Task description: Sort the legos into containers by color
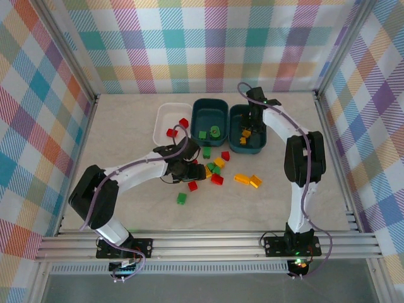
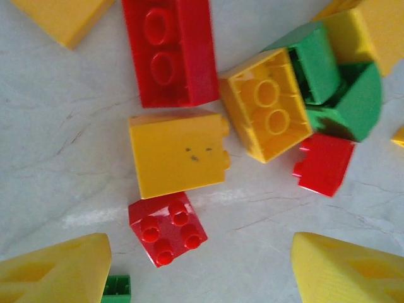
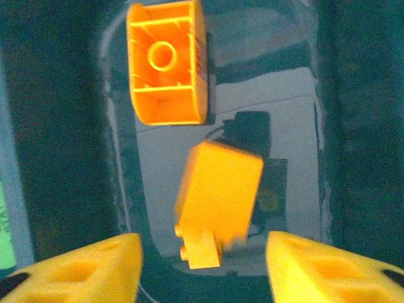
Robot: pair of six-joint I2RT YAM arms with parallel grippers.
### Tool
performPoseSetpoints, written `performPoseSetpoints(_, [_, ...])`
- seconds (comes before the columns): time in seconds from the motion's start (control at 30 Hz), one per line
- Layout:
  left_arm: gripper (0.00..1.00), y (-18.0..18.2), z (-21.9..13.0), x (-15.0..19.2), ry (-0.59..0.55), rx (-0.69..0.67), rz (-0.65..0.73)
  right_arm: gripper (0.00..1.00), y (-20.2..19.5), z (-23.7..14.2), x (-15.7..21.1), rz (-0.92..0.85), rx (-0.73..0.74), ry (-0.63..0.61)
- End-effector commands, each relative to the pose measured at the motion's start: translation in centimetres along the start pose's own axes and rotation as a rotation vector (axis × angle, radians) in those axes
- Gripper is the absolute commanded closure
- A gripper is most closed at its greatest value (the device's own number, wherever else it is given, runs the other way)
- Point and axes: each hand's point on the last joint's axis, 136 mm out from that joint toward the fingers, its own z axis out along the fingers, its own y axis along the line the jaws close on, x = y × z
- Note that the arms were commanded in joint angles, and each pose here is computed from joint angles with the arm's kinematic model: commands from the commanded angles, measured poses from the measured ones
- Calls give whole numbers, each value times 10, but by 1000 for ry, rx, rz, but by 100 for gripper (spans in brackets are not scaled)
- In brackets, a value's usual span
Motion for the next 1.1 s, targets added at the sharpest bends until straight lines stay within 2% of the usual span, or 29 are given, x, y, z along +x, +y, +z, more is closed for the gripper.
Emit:
performPoseSetpoints(0.0, [26, 9, 4, 6, 26, -68, -67, 41, 3, -20, -12, -30, -21, -30])
performPoseSetpoints(0.2, [27, 0, 17, 15, 47, -37, -127, 40, 4, -53, -10, 3, -69, -90])
performPoseSetpoints(0.4, [31, 2, 26, 14, 59, -71, -120, 39, 4, -82, 18, 74, -181, -133])
performPoseSetpoints(0.57, [34, 3, 38, 12, 62, -90, -120, 41, -1, -95, 36, 85, -213, -142])
performPoseSetpoints(0.67, [40, 2, 45, 11, 64, -87, -124, 42, -3, -98, 46, 87, -224, -132])
performPoseSetpoints(0.83, [62, 1, 48, 8, 60, -89, -120, 44, -5, -96, 66, 101, -250, -94])
performPoseSetpoints(0.97, [67, -5, 41, 6, 55, -74, -94, 46, -3, -93, 85, 97, -267, -62])
performPoseSetpoints(1.07, [70, -20, 21, -1, 27, -23, -65, 48, 6, -94, 100, 26, -218, -66])
